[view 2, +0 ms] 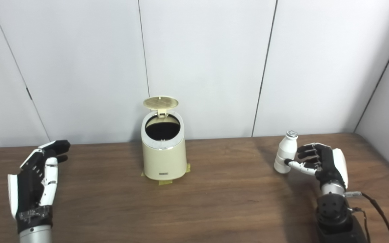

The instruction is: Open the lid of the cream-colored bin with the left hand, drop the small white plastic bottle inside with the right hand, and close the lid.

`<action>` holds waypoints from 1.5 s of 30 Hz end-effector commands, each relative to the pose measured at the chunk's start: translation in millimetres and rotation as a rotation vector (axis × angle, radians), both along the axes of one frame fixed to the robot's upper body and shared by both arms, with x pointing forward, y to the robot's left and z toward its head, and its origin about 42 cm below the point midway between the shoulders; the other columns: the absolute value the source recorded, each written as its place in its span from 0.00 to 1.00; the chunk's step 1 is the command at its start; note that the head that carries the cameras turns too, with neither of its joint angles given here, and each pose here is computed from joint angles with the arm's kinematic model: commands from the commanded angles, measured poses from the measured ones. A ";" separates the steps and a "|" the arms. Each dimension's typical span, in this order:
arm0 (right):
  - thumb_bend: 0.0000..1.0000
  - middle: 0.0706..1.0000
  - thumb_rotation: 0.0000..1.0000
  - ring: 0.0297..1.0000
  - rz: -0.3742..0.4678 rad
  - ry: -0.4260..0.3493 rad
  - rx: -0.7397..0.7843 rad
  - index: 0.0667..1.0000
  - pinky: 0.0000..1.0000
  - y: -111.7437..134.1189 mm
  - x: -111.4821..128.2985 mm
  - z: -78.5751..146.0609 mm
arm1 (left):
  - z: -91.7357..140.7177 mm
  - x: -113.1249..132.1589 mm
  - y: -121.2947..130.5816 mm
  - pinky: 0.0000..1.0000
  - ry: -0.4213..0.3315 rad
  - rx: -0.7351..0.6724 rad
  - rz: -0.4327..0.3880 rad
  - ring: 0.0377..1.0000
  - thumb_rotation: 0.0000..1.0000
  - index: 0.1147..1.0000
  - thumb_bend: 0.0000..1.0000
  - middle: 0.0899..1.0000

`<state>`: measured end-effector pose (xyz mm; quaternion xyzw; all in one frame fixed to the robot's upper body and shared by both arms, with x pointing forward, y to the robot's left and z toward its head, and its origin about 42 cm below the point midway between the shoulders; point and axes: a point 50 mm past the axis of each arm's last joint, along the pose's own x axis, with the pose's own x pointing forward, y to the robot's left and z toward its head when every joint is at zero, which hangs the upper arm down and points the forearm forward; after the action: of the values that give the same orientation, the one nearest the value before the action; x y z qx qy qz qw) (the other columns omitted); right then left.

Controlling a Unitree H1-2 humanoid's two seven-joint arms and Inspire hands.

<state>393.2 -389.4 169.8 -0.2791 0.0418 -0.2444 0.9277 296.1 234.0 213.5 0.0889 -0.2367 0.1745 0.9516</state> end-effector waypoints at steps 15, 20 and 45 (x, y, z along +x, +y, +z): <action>0.93 0.67 0.18 0.61 0.073 0.072 -0.055 0.69 0.53 -1.2 16.2 37.4 | 20.7 4.8 -3.7 0.68 -0.096 0.017 -0.008 0.70 0.69 0.61 0.21 0.65; 0.95 0.66 0.20 0.60 0.073 0.062 -0.069 0.69 0.52 1.0 18.2 38.4 | 20.8 4.7 -4.3 0.68 -0.097 0.015 -0.007 0.71 0.69 0.61 0.21 0.65; 0.93 0.68 0.18 0.64 0.112 0.024 -0.070 0.70 0.57 17.3 41.1 47.8 | 21.8 4.5 -4.7 0.69 -0.097 0.013 -0.002 0.71 0.67 0.61 0.20 0.65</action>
<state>419.2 -373.9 181.8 -0.3165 0.0929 -0.1791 0.9269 296.4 233.6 214.0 0.0896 -0.2375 0.1750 0.9513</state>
